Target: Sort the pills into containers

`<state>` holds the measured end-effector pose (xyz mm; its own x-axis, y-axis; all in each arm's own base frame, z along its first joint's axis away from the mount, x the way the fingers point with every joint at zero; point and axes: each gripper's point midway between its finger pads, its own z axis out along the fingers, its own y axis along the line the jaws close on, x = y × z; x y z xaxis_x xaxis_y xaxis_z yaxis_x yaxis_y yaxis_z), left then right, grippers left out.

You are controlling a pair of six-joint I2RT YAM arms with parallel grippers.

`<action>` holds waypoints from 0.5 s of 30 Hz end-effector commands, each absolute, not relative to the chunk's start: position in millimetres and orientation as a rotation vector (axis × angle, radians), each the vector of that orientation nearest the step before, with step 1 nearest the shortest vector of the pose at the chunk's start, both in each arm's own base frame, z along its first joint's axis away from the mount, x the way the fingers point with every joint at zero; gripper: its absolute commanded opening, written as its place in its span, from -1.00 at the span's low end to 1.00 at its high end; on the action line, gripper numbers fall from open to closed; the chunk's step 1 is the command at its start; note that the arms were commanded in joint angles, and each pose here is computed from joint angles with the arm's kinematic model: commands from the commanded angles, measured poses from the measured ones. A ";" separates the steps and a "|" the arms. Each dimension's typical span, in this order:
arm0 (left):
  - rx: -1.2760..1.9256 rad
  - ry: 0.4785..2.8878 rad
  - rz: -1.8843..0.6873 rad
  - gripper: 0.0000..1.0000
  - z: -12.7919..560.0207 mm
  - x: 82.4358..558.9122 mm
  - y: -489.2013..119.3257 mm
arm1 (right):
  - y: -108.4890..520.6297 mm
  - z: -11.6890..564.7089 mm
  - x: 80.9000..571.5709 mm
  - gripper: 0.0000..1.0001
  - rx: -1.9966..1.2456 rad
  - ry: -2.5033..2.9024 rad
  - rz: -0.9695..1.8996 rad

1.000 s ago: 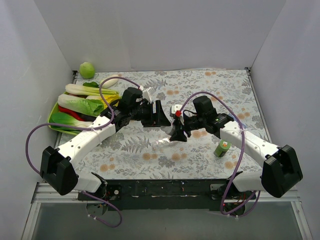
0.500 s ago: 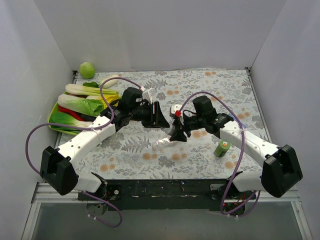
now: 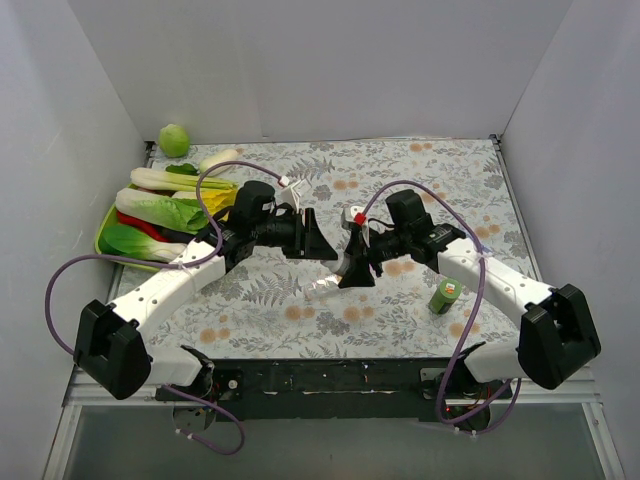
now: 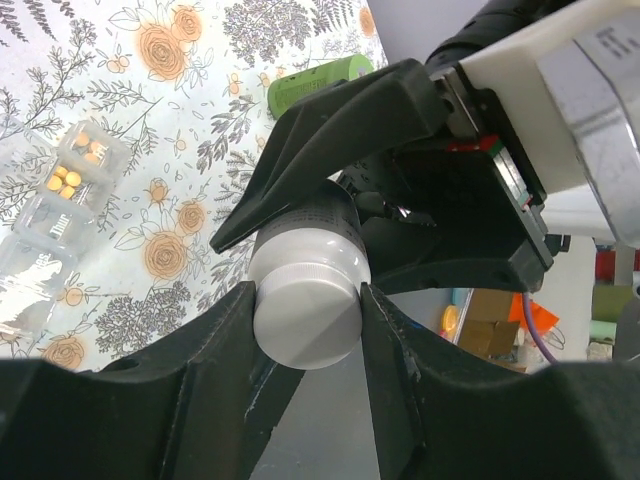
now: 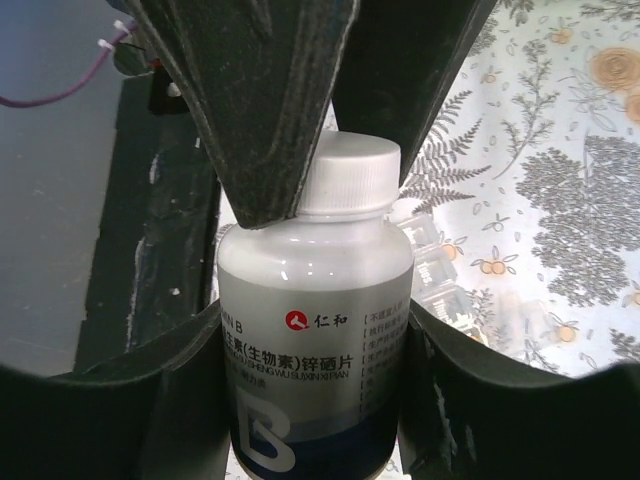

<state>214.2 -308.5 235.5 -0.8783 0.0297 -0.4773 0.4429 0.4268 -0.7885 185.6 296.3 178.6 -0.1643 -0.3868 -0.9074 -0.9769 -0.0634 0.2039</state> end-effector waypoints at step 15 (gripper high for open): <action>-0.400 2.406 -1.630 -1.00 265.4 222.9 -311.5 | 299.8 201.6 242.7 -0.97 -1.402 1.529 0.705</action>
<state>232.1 -305.6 233.3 -0.9530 -0.2315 -0.1954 0.0694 0.4611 -0.8846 208.2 293.6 178.4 -0.0928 -0.4494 -0.8885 -0.9942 0.0900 0.0584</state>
